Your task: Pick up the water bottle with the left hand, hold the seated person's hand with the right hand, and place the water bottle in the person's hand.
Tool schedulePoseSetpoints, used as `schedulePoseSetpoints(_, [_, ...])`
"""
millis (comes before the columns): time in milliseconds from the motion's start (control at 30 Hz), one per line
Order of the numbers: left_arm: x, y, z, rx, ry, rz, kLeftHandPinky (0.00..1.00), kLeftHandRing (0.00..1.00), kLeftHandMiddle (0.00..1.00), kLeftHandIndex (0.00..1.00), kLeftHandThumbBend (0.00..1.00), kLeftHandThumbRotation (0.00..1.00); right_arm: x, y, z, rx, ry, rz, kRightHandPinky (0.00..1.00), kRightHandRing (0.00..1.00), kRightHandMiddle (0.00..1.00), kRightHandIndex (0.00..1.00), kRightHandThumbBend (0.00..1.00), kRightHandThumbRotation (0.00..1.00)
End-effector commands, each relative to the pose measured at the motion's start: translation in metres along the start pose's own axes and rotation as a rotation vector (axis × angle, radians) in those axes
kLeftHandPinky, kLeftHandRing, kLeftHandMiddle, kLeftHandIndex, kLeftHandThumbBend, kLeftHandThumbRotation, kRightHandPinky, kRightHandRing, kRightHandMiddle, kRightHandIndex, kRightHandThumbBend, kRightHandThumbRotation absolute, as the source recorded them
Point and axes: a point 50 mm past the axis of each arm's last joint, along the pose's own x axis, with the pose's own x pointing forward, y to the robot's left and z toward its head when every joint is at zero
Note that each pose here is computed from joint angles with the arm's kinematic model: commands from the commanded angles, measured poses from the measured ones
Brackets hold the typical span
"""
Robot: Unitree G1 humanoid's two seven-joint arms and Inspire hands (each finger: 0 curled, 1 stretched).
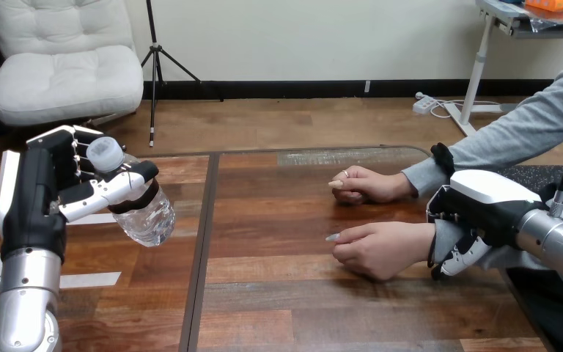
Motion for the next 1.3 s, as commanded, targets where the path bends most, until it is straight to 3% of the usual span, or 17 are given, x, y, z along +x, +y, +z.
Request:
schedulePoseSetpoints(0, [0.0092, 0.0021, 0.027, -0.017, -0.136, 0.027, 0.32, 0.37, 0.41, 0.4, 0.72, 0.0, -0.0027, -0.0245, -0.0019, -0.026, -0.003, -0.083, 0.2, 0.25, 0.31, 0.33, 0.73, 0.0])
schedulePoseSetpoints(700, [0.0088, 0.0005, 0.0272, -0.016, -0.129, 0.027, 0.32, 0.37, 0.41, 0.4, 0.73, 0.0, -0.0022, -0.0283, -0.0013, -0.041, 0.0, -0.101, 0.11, 0.17, 0.23, 0.24, 0.7, 0.0])
schedulePoseSetpoints(1267, [0.009, -0.0007, 0.0283, -0.019, -0.13, 0.025, 0.32, 0.37, 0.4, 0.4, 0.75, 0.0, -0.0021, -0.0328, 0.0001, -0.034, -0.009, -0.11, 0.12, 0.17, 0.23, 0.24, 0.71, 0.0])
